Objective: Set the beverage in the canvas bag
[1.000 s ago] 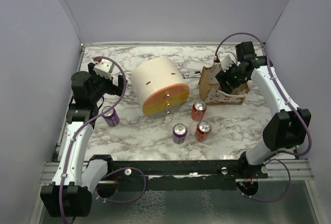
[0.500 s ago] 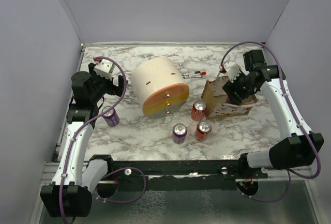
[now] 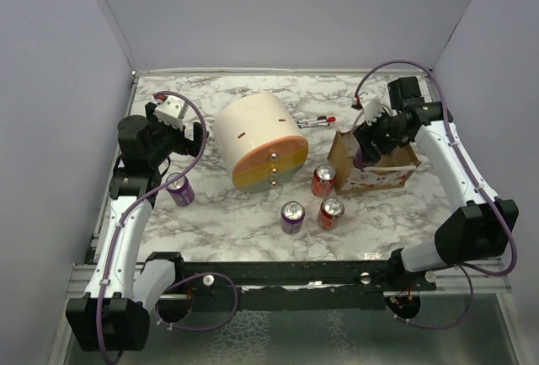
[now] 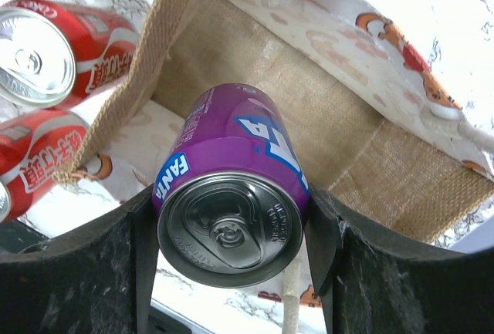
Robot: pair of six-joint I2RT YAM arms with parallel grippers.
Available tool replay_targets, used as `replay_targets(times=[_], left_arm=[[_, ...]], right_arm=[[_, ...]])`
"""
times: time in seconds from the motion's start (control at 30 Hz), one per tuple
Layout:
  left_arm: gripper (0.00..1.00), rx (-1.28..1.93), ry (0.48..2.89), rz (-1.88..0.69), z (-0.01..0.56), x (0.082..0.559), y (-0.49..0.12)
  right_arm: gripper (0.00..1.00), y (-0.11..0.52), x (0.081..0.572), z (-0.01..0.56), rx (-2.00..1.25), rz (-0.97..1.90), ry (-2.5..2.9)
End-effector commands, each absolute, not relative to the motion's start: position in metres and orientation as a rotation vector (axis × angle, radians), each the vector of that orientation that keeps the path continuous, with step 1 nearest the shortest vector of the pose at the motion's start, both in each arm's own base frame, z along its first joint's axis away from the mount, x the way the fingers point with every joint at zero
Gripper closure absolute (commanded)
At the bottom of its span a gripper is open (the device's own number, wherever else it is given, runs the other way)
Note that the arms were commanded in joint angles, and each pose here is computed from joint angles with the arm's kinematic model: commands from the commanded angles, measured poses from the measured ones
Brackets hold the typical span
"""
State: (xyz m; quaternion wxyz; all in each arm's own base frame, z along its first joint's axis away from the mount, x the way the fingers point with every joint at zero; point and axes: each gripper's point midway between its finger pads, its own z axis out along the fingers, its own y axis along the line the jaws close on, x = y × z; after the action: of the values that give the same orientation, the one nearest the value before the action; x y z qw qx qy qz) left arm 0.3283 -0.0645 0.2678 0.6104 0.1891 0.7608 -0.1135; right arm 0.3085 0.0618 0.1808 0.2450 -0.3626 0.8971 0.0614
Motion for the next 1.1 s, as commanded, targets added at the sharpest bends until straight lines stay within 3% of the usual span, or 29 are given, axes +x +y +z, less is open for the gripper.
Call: replay_targets(times=[0.0, 0.3, 1.07], left_arm=[[0.01, 0.453, 1.727, -0.274, 0.272, 0.330, -0.067], [0.01, 0.459, 1.725, -0.279, 0.271, 0.329, -0.068], [0.01, 0.471, 1.717, -0.285, 0.269, 0.325, -0.070]], right_arm=[[0.94, 0.078, 0.336, 0.196, -0.916, 0.184, 2.331], [0.99, 0.031, 0.358, 0.201, -0.779, -0.123, 2.306], [0.93, -0.002, 0.381, 0.155, -0.655, -0.063, 2.371]])
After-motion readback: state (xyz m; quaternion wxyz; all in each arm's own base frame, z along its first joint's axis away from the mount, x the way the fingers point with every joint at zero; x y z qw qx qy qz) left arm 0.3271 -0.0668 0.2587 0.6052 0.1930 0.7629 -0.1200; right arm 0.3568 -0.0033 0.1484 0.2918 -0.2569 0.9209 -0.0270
